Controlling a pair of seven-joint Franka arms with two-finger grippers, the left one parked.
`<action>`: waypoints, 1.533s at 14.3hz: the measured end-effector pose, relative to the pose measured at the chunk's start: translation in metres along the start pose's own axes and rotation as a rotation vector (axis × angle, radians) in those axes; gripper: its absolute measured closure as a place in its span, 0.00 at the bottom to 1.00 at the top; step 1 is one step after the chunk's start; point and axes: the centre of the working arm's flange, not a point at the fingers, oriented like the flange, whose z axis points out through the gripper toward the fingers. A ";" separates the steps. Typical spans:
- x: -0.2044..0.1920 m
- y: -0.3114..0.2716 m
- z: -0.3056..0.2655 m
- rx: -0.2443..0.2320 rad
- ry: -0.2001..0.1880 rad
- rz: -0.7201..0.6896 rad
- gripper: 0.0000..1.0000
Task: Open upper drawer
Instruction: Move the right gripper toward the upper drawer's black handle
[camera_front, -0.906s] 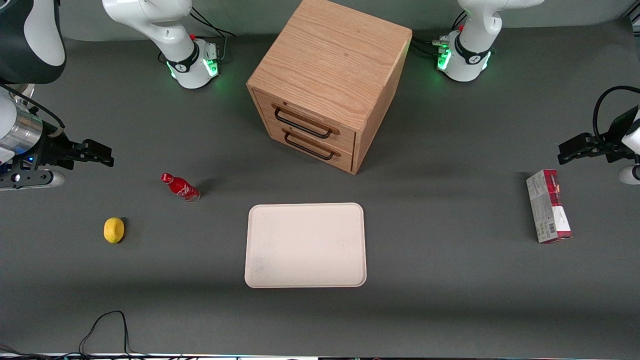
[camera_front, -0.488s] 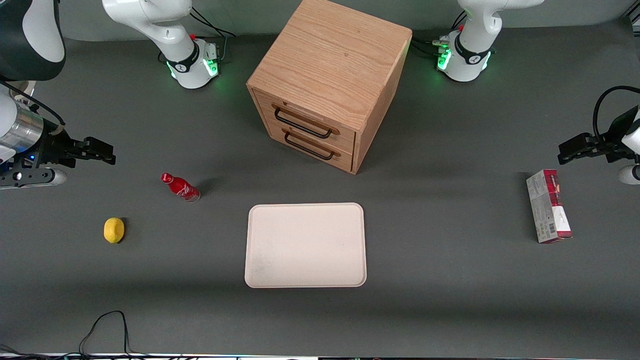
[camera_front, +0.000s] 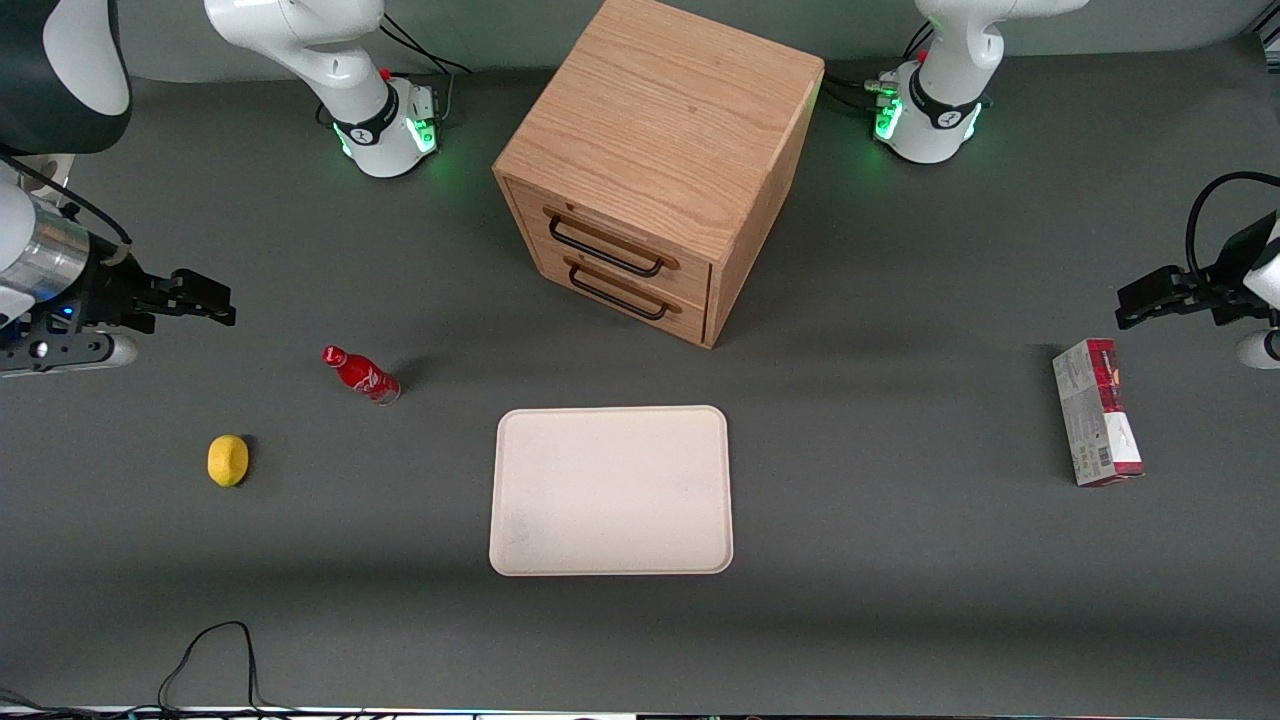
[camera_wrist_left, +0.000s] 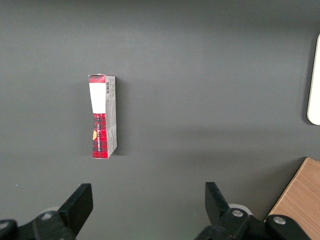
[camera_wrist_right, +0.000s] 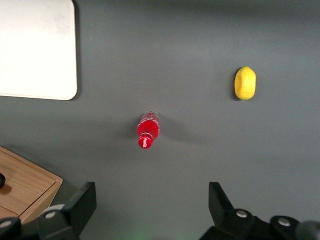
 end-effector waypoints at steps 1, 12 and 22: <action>0.003 -0.008 0.004 0.006 -0.008 -0.013 0.00; 0.013 -0.133 0.026 0.020 -0.043 -0.214 0.00; 0.011 -0.217 0.022 0.007 -0.016 -0.417 0.00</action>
